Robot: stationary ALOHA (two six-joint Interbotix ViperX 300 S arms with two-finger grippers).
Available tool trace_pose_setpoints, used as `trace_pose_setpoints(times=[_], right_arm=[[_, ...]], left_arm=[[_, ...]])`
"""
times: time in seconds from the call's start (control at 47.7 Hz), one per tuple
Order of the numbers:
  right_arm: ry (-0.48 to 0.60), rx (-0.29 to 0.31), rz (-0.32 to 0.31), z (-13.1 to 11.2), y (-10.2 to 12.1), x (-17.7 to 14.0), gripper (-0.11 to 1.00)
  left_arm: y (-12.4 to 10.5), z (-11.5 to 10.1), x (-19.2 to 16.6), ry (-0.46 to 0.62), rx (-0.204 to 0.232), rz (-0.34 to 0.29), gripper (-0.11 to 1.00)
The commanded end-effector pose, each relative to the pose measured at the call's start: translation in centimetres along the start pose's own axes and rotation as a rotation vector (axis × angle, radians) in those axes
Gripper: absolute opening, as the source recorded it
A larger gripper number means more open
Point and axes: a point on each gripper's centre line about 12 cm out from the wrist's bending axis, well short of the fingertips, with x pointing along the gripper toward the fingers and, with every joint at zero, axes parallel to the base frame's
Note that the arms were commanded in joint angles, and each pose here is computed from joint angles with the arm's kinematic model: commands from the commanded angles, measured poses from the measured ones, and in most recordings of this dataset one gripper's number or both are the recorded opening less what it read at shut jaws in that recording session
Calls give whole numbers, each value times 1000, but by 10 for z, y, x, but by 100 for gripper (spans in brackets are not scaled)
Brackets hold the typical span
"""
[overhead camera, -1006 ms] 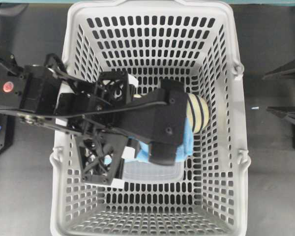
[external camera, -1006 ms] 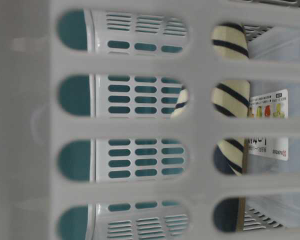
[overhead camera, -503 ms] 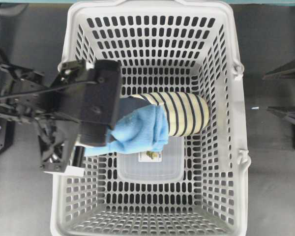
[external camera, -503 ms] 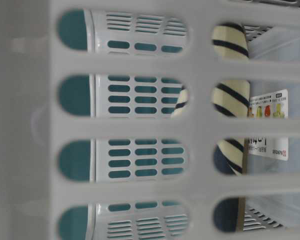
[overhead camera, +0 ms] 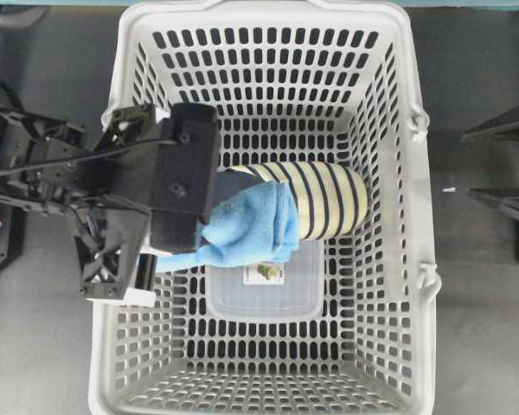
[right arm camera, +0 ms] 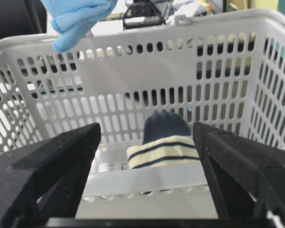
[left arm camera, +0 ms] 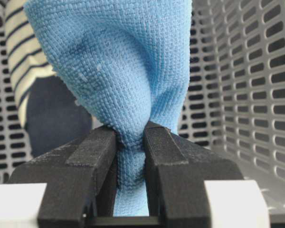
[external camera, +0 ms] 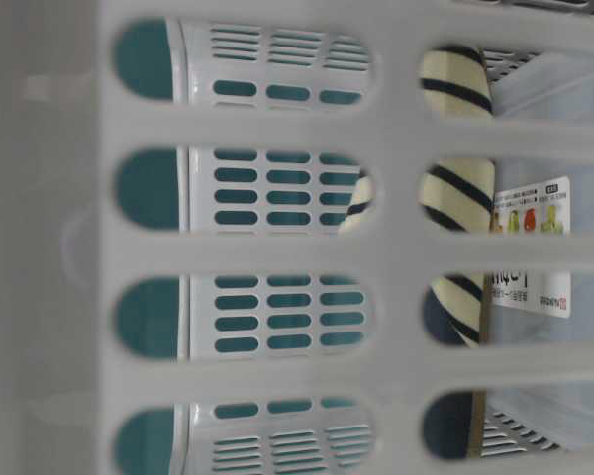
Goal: Pick up the blue cloth from the shopping basket with the left arm.
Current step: 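Lift the blue cloth upward with the left gripper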
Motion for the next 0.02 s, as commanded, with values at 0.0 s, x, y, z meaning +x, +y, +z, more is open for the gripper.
trace_pose_setpoints(times=[0.0], right_arm=[[-6, 17, -1, 1, 0, 1, 76]], left_arm=[[-1, 5, -5, -42, 3, -1, 13]])
